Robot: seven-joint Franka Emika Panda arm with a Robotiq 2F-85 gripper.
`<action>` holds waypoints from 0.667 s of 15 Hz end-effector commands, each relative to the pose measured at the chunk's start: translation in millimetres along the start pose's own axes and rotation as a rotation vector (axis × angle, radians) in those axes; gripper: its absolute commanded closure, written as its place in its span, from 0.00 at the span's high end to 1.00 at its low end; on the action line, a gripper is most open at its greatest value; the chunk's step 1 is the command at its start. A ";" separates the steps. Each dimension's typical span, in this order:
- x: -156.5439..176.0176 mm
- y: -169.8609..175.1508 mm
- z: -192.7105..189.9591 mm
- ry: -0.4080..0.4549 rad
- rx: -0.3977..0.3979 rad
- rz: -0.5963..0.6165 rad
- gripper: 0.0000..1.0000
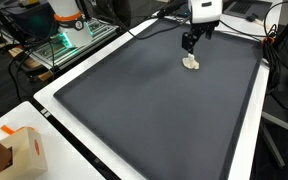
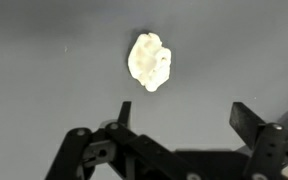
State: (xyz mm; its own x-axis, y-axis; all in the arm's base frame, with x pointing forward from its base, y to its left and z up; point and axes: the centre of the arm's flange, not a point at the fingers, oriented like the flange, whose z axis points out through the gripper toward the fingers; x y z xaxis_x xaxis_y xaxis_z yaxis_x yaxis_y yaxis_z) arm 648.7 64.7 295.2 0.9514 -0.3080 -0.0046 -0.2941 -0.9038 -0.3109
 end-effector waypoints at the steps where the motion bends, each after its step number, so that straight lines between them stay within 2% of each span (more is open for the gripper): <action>1: -16.3 49.0 1.2 -0.024 0.176 -0.015 1.00; 6: -19.1 93.8 22.5 -0.047 0.348 0.043 1.00; 10: -25.2 115.3 43.9 -0.072 0.420 0.099 1.00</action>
State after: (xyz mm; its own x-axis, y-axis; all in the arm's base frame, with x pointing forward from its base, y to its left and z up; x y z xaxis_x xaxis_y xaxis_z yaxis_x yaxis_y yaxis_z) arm 608.8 -10.7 237.9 0.9354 -0.3458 -0.0741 -0.3136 -0.7143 -0.6257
